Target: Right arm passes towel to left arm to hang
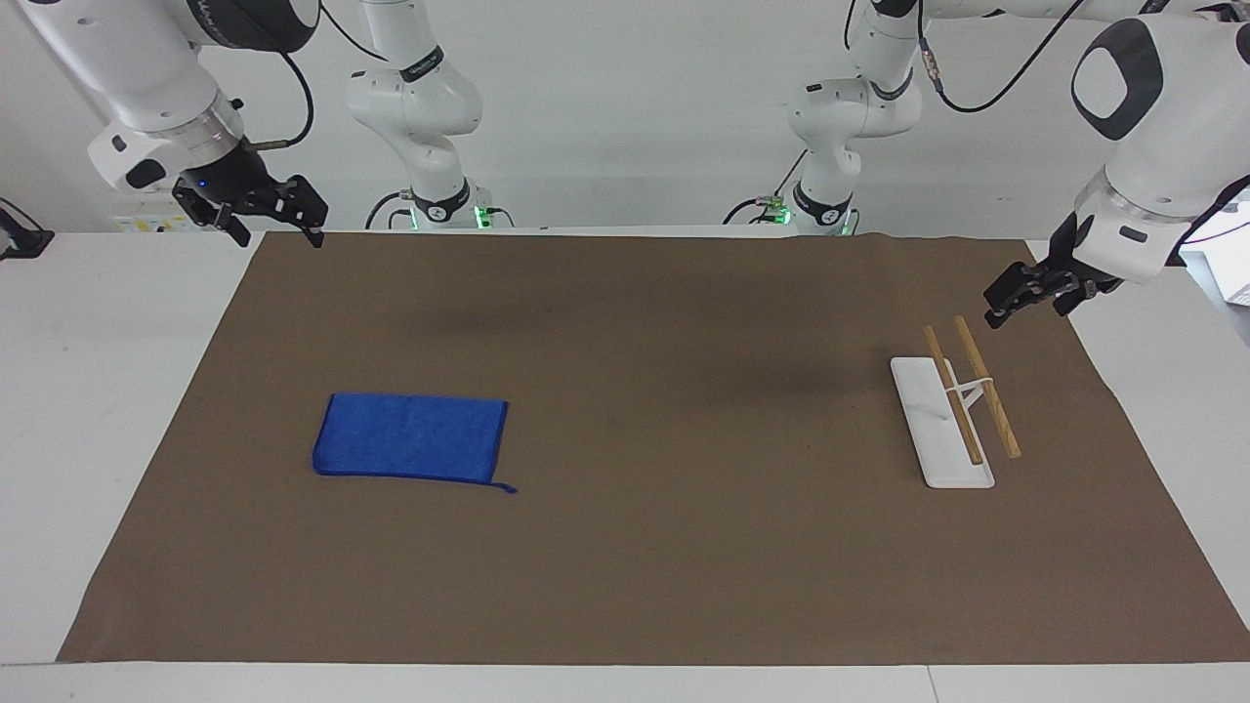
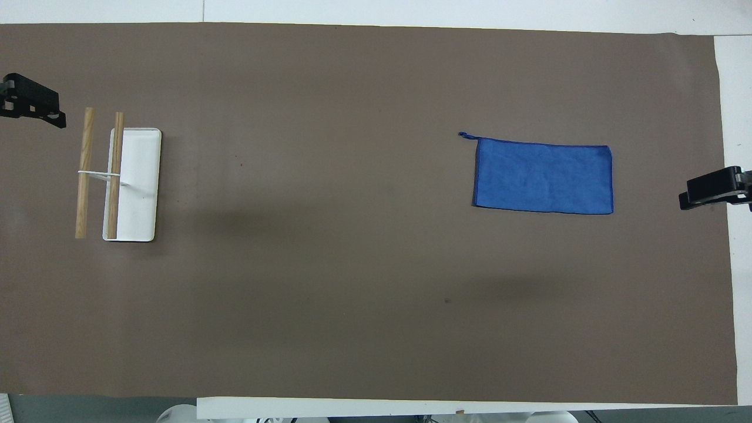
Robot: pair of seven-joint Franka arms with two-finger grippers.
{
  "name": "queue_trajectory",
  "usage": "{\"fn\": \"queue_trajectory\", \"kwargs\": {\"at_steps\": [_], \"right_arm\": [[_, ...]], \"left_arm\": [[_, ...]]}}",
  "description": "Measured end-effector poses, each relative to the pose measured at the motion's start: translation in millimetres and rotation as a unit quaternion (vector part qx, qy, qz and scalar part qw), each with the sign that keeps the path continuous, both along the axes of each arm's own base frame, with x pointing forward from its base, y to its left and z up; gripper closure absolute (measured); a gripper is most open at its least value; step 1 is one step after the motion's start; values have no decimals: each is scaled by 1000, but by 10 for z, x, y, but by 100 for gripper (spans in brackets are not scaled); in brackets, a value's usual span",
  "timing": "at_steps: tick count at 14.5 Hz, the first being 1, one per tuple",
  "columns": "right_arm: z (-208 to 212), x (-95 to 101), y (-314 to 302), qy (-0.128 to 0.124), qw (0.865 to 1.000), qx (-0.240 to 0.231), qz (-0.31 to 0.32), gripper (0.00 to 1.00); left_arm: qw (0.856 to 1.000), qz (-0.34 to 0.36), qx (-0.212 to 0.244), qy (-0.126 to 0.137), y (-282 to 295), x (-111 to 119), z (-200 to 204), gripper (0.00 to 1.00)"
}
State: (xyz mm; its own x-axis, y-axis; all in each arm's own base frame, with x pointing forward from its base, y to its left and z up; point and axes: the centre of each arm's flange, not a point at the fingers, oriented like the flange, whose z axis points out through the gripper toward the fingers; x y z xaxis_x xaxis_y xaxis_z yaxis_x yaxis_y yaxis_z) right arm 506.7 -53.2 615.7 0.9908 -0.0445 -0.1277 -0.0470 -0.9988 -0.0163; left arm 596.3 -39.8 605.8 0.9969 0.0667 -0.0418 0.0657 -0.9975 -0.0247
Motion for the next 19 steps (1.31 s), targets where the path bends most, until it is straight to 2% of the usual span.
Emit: {"fn": "queue_trajectory", "kwargs": {"at_steps": [10,13,16,19], "right_arm": [[9,-8,-19,-1,1000,0,2,0],[-31,56,80,-18,1000,-2,7,0],[-467,284,381,-36,999,-4,16,0],[-1353,607,729,-50,999,-4,10,0]], "left_arm": [[1000,0,0,0,0,0,0,0],[1000,0,0,0,0,0,0,0],[1000,0,0,0,0,0,0,0],[1000,0,0,0,0,0,0,0]]}}
